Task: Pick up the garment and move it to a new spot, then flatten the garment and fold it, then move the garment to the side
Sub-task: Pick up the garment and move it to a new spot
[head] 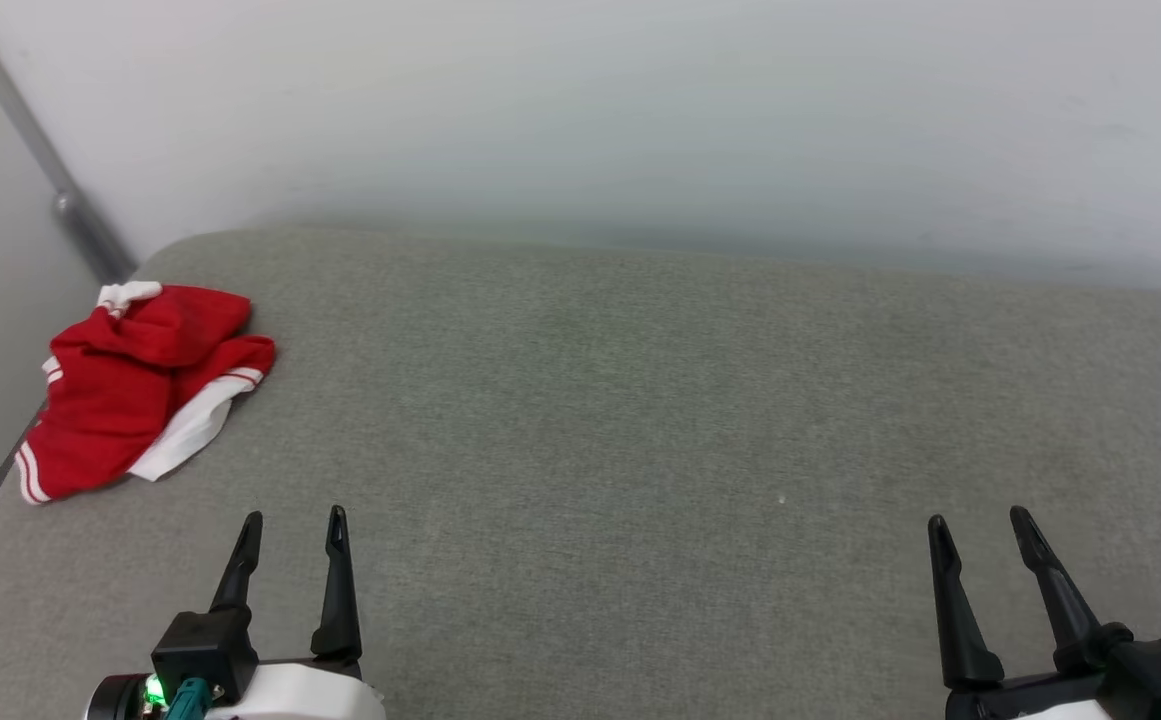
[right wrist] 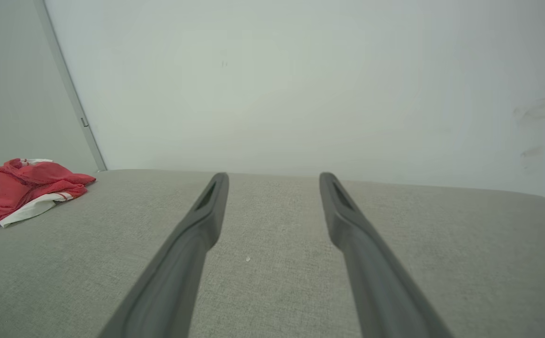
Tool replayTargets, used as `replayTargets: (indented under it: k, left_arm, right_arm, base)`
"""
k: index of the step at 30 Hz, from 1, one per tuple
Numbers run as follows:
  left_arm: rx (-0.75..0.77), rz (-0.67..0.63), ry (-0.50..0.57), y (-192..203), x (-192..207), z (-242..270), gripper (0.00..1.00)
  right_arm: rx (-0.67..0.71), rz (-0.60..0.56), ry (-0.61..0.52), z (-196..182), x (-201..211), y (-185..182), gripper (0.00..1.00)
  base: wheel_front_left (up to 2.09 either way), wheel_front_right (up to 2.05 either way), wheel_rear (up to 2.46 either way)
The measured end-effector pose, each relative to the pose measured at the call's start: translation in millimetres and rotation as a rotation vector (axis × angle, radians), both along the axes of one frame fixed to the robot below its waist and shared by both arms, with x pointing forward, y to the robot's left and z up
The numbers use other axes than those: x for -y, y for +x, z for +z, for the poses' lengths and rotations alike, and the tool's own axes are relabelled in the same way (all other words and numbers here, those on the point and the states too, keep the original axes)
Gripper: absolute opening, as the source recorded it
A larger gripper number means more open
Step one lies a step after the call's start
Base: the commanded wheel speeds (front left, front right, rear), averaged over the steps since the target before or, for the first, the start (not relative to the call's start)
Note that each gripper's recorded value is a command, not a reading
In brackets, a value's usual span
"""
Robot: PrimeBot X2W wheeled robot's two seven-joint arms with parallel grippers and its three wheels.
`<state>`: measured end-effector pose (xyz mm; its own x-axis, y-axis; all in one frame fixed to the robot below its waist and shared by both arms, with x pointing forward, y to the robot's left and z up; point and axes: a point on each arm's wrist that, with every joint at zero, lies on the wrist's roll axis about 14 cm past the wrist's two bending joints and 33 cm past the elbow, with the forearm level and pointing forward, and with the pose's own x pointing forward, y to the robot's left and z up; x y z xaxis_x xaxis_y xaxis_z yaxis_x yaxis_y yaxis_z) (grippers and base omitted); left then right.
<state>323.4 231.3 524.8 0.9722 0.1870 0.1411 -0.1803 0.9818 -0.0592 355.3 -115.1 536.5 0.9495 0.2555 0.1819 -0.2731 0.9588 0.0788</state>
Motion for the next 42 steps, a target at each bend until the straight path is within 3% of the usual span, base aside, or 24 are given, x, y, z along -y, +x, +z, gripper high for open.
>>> replayTargets:
  k: [18, 27, 34, 42]
  left_arm:
    - [-0.003, 0.307, -0.008, -83, -78, -3, 1.00]
    - [-0.014, 0.405, -0.028, -104, -101, -8, 1.00]
    - [0.032, 0.396, -0.013, -76, -115, 12, 1.00]
    - [0.179, 0.382, 0.125, -3, -167, 89, 1.00]
  right_arm:
    - [0.005, 0.279, -0.009, 2, -91, 11, 1.00]
    - [-0.006, 0.333, -0.014, -3, -108, 14, 1.00]
    - [-0.007, 0.305, -0.026, -8, -102, 26, 1.00]
    - [0.005, 0.241, -0.058, -18, -88, 60, 1.00]
  base:
    - [0.00, 0.00, 0.00]
    - [0.00, 0.00, 0.00]
    - [0.00, 0.00, 0.00]
    - [0.00, 0.00, 0.00]
